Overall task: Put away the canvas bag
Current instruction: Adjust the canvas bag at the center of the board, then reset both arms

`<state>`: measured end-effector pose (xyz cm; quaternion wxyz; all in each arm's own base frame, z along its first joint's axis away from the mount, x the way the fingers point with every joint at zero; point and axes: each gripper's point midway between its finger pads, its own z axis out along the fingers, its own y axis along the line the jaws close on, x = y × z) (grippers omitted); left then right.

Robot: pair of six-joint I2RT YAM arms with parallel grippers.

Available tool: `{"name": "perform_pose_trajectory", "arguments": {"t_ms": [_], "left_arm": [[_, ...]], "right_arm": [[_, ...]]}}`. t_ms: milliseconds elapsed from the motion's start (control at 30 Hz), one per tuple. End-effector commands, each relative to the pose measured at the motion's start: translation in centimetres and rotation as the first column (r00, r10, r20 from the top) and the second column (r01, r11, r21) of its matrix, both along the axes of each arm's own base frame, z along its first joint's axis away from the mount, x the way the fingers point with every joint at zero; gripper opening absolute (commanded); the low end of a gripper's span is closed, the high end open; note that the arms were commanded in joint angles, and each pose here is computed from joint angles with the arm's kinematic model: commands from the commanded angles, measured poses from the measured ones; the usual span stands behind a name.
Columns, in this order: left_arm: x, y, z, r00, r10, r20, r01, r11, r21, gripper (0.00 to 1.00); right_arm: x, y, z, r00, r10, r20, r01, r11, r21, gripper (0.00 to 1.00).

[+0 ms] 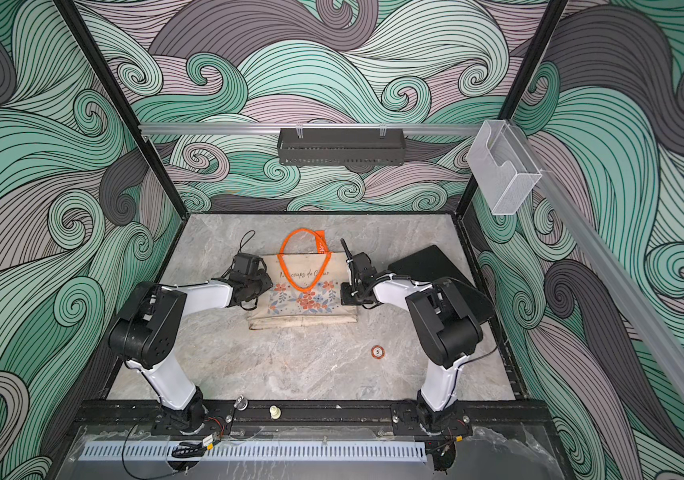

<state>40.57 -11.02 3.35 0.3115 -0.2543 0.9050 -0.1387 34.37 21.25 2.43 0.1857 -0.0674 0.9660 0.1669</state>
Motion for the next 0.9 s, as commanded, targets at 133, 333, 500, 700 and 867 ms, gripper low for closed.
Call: {"name": "perform_pose_trajectory", "arguments": {"t_ms": [133,333,500,700,867], "left_arm": [[-0.2,4.3,10.1,0.977,0.036,0.21,-0.078,0.978,0.195,0.67],[-1.9,10.2,16.0,0.942,-0.074,0.327,-0.148,0.782,0.605,0.99],[-2.8,13.8,14.2,0.927,-0.041,0.373,-0.244,0.69,0.682,0.99],[-3.1,14.3,12.4,0.922,-0.108,0.373,-0.198,0.695,0.691,0.99],[-3.6,16.6,9.9,0.907,-0.061,0.417,-0.236,0.747,0.622,0.99]], "right_arm": [[0.9,-3.0,8.9,0.966,-0.016,0.257,0.035,0.997,-0.068,0.6],[1.5,-9.5,15.9,0.79,-0.04,0.612,0.19,0.965,-0.183,1.0],[1.6,-15.4,15.6,0.612,-0.083,0.786,0.319,0.936,-0.149,1.0],[1.1,-20.4,11.3,0.651,-0.118,0.75,0.429,0.872,-0.235,1.0],[1.9,-22.1,10.2,0.585,-0.193,0.788,0.486,0.861,-0.15,1.0]]}}
